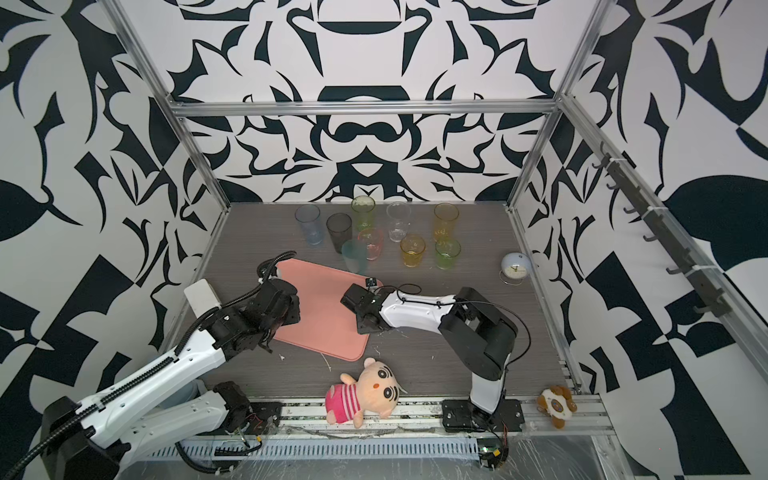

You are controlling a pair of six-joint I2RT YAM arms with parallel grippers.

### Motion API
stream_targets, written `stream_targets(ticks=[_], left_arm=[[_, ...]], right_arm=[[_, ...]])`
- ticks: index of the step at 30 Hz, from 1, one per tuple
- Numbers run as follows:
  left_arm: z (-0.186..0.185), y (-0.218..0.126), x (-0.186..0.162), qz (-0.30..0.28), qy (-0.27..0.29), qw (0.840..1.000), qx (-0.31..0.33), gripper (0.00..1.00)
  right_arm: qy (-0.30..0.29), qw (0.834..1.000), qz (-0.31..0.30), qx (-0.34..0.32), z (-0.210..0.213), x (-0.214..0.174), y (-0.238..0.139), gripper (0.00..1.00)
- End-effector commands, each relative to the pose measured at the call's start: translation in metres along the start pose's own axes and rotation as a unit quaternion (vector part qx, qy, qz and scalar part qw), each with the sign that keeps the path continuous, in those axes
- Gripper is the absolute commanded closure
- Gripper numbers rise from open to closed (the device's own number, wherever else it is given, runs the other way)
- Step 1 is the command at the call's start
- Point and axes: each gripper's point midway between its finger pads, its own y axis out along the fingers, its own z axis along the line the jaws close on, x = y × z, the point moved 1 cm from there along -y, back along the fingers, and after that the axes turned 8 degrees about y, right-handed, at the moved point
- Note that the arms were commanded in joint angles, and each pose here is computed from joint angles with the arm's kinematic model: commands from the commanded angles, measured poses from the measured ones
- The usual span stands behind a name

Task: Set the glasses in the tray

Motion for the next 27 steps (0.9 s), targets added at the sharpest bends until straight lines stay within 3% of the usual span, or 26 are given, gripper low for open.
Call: stream_targets(ticks=[1,12,27], left_arm=[[0.007,-0.001,-0.005,-0.001,-0.004,1.0,0.011,0.57],[0.005,-0.001,-0.005,0.0,0.002,1.0,0.005,0.55],[-0.002,0.005,-0.006,0.01,0.007,1.0,-0.003,0.54]], right_arm=[[-0.014,1.0,0.0,-0.024,-0.029,0.006,-0.003,0.98],[0.028,0.999,0.03,-0.034,-0.095,0.012,0.003,1.0],[0.039,0.998,0.04,-0.039,-0.149,0.017,0.003,1.0]])
